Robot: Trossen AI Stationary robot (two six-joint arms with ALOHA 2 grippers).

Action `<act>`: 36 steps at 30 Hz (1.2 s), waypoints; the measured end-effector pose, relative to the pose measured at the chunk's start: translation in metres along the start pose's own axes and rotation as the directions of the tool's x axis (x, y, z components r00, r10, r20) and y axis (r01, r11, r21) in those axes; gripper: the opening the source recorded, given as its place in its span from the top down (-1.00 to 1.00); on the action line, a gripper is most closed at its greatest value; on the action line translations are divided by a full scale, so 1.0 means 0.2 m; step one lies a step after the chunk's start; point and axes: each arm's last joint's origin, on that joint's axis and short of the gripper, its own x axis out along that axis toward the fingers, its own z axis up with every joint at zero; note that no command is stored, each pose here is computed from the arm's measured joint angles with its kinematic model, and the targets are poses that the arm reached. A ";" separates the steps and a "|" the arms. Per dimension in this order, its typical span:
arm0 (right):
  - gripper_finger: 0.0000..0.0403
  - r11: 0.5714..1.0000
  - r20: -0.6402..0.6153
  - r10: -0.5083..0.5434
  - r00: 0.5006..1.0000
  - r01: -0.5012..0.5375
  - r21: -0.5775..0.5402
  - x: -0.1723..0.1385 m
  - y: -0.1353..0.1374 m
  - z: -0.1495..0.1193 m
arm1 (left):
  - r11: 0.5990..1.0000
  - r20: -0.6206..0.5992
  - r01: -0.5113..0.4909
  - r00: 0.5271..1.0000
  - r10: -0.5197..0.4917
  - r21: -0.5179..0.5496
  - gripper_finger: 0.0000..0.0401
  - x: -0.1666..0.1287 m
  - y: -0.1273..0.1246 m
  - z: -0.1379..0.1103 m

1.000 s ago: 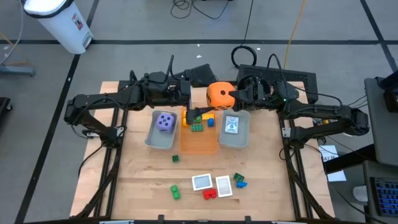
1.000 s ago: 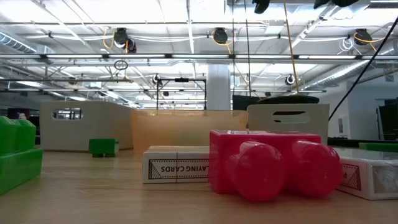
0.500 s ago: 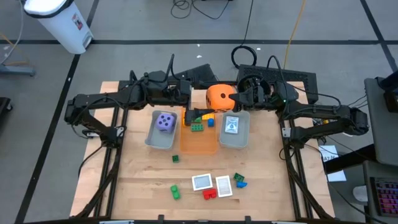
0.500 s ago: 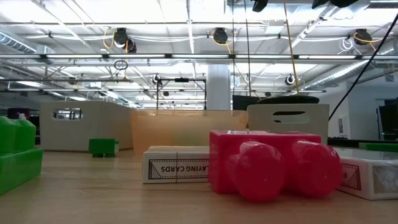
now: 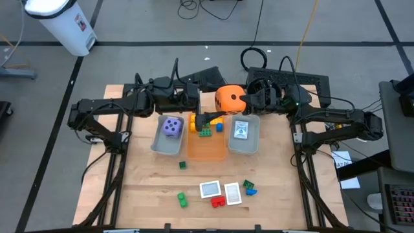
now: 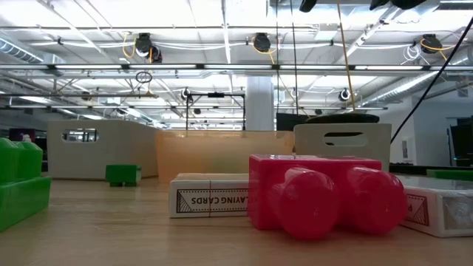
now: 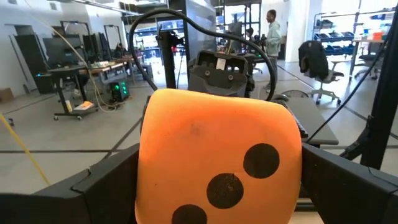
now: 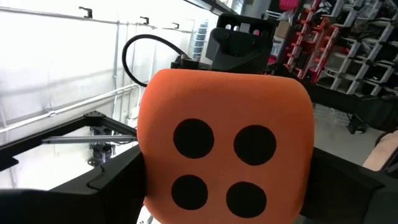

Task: Pick & Place Toys
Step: Put the orange dice into the left gray bin

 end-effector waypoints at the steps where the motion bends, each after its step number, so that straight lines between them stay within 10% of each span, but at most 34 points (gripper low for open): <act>1: -0.67 1.000 0.000 0.001 1.000 -0.001 0.001 0.00 0.00 0.00 | 1.000 -0.002 0.000 1.000 0.000 -0.002 -0.99 0.00 0.00 0.00; 36: -0.92 1.000 -0.014 -0.009 1.000 0.009 -0.014 0.01 -0.02 0.00 | 1.000 -0.035 0.028 0.999 -0.028 -0.005 -0.60 0.00 -0.01 -0.01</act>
